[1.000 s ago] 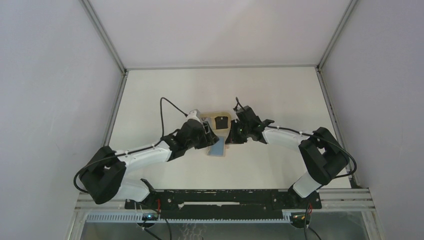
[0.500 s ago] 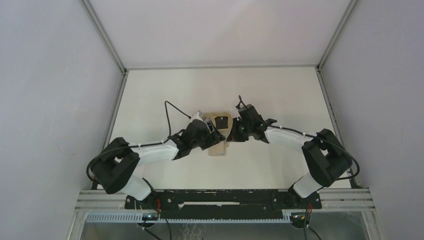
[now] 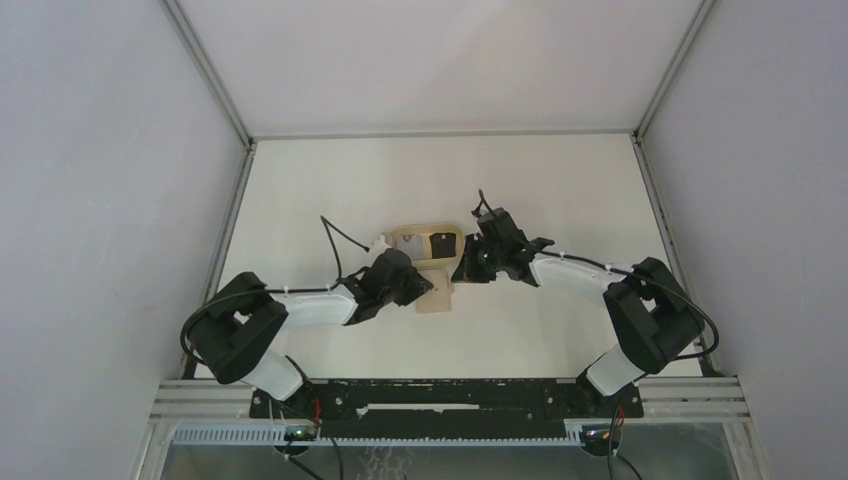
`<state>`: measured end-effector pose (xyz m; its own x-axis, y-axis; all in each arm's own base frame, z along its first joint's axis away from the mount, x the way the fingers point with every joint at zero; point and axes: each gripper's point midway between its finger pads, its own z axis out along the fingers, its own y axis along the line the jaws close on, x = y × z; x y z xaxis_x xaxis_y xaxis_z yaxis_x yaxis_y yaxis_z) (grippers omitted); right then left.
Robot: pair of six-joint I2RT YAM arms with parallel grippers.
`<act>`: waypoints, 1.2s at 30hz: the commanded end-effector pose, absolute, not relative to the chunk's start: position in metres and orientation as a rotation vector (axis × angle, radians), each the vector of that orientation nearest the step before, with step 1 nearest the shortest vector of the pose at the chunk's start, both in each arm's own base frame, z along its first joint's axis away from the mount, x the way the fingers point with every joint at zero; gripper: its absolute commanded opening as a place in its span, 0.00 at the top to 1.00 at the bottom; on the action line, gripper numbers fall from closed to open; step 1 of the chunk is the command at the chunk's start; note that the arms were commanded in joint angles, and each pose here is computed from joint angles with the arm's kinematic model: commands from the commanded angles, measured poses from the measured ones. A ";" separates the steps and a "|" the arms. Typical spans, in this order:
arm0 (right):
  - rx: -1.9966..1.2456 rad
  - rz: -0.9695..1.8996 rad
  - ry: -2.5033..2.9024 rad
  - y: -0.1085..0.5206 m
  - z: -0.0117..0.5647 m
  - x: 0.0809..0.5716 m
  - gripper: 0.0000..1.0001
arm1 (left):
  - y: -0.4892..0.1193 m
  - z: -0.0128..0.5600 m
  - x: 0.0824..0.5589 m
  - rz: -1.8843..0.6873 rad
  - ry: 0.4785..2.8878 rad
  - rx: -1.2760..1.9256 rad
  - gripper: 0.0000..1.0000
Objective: Take the credit cards out of the card holder
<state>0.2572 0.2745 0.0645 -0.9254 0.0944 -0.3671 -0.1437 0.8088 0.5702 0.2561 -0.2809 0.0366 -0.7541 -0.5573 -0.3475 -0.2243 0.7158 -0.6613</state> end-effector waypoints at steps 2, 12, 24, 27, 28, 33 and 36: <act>-0.061 0.921 2.585 0.292 0.071 0.261 1.00 | -0.267 0.041 0.259 -0.788 2.335 -0.653 0.88; -0.116 0.913 2.622 0.314 0.066 0.261 1.00 | -0.267 0.028 0.255 -0.746 2.398 -0.636 1.00; -0.143 0.895 2.664 0.328 0.057 0.262 1.00 | -0.269 0.020 0.254 -0.738 2.424 -0.631 1.00; -0.146 0.879 2.685 0.327 0.051 0.259 1.00 | -0.268 0.018 0.254 -0.736 2.429 -0.634 1.00; -0.148 0.873 2.691 0.326 0.049 0.258 1.00 | -0.267 0.017 0.254 -0.733 2.430 -0.637 1.00; -0.147 0.857 2.708 0.326 0.042 0.257 1.00 | -0.267 0.017 0.254 -0.732 2.430 -0.638 1.00; -0.146 0.853 2.712 0.325 0.039 0.258 1.00 | -0.267 0.017 0.254 -0.732 2.432 -0.637 1.00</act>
<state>0.2515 0.3170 0.0318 -0.9565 -0.0157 -0.2913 -0.1758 0.8277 0.5329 0.2540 -0.2710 0.0245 -0.7487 -0.5720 -0.3350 -0.2670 0.7228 -0.6374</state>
